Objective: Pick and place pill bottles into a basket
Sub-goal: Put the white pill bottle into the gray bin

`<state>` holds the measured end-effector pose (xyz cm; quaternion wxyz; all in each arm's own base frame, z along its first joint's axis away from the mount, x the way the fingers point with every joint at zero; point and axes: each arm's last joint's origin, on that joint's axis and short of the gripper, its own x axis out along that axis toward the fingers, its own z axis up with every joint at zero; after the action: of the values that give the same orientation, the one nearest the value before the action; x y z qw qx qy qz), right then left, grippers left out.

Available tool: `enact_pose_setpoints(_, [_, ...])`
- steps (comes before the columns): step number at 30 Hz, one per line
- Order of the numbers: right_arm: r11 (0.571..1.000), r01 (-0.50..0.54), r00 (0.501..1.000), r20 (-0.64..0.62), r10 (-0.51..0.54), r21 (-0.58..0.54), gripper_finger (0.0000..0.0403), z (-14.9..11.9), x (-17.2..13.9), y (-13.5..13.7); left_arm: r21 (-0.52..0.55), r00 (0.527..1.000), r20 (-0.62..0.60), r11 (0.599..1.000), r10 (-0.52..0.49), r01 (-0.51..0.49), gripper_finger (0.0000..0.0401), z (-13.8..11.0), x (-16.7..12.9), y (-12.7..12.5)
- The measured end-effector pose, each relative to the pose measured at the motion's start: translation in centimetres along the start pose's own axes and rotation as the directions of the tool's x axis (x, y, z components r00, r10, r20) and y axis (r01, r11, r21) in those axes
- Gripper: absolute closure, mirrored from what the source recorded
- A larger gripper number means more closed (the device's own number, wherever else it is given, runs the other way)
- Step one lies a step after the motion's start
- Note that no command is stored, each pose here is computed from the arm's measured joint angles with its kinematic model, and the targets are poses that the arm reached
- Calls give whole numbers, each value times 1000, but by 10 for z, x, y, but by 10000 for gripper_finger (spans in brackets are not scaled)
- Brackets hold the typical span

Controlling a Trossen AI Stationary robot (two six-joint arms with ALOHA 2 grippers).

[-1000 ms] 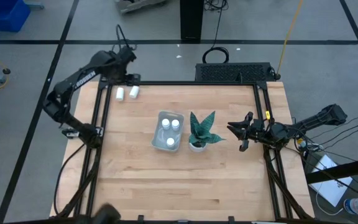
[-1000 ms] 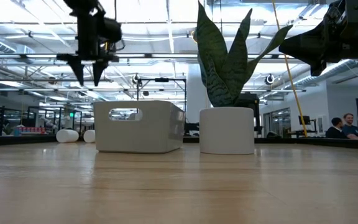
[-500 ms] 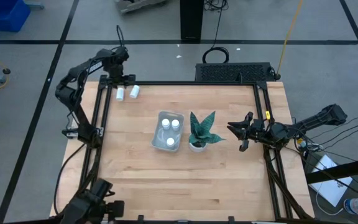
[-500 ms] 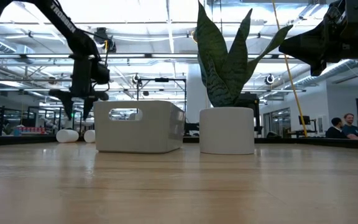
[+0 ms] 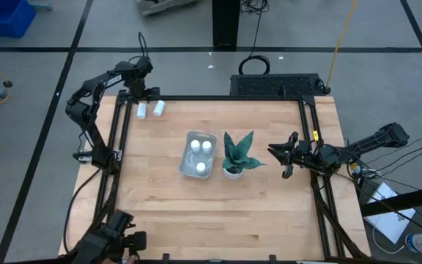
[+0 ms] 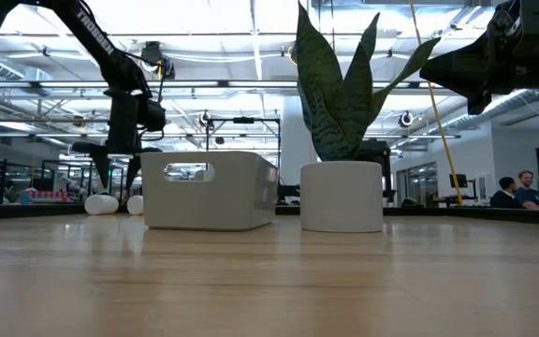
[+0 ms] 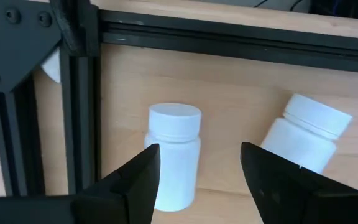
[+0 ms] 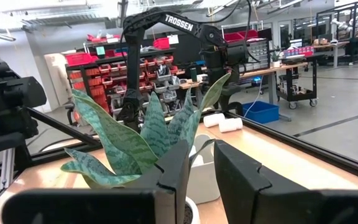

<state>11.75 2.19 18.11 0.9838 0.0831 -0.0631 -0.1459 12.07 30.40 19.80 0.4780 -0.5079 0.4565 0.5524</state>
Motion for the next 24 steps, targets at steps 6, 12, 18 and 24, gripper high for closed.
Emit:
enact_pose_setpoints(6, [1000, 0, 1000, 0, 0, 0, 332, 0, 0, 0, -36, 1000, -26, 999, 9, -10, 171, 2, 8, -1])
enact_pose_setpoints(12, [1000, 0, 1000, 0, 0, 0, 332, 0, 0, 0, -61, 997, -75, 998, 27, -31, 171, 3, 21, -3])
enact_pose_setpoints(18, [1000, 0, 1000, 0, 0, 0, 332, 0, 0, 0, -56, 996, -79, 998, 33, -37, 171, 4, 27, -4])
enact_pose_setpoints(24, [1000, 0, 1000, 0, 0, 0, 332, 0, 0, 0, -24, 995, -94, 999, 44, -47, 171, -4, 36, -5])
